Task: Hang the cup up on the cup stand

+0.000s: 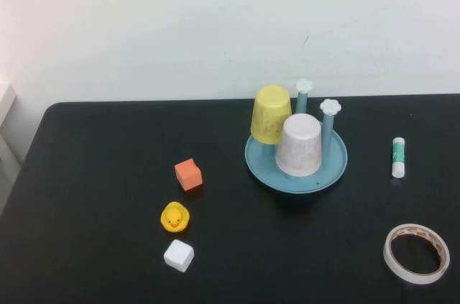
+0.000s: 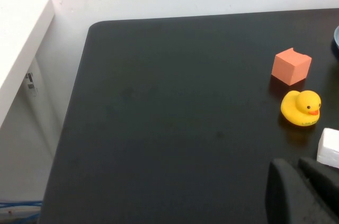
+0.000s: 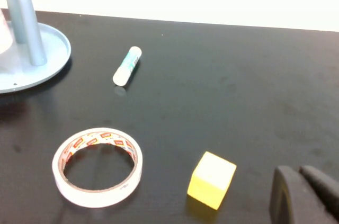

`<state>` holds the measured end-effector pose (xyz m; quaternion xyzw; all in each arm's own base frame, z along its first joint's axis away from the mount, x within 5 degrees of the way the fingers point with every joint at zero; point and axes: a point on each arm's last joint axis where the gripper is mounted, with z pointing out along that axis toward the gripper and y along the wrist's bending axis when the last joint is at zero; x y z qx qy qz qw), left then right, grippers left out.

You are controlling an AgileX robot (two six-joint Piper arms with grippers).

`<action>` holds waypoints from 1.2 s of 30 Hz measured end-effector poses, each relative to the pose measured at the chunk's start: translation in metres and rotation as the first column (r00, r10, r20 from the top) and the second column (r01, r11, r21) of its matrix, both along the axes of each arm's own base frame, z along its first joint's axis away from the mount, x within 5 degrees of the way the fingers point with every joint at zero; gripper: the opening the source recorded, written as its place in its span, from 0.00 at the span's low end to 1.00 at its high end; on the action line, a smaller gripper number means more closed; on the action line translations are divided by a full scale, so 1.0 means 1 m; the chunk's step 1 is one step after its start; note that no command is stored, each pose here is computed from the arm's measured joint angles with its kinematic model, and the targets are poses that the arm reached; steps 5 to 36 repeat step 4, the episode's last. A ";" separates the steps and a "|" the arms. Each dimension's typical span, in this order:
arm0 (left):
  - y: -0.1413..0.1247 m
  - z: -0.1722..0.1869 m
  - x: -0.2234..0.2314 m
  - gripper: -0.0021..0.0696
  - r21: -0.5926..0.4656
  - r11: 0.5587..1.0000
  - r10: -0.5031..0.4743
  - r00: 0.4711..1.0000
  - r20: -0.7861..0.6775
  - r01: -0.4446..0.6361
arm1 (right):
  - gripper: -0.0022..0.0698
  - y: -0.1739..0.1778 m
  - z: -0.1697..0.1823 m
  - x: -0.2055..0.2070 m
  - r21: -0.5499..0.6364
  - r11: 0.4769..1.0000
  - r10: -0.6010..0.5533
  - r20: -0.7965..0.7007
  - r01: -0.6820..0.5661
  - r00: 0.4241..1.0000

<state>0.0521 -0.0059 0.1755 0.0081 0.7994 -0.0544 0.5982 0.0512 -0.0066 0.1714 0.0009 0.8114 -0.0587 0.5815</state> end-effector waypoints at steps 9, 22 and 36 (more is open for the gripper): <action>0.000 0.000 0.000 0.03 0.000 1.000 0.000 1.000 0.000 0.000 | 0.03 0.000 0.000 0.000 0.000 1.000 0.000 0.000 0.000 1.000; 0.000 0.000 0.000 0.03 0.000 1.000 0.000 1.000 0.000 0.000 | 0.03 0.000 0.000 0.000 0.000 1.000 0.000 0.000 0.000 1.000; 0.000 0.000 0.000 0.03 0.000 1.000 0.000 1.000 0.000 0.000 | 0.03 0.000 0.000 0.000 0.000 1.000 0.000 0.000 0.000 1.000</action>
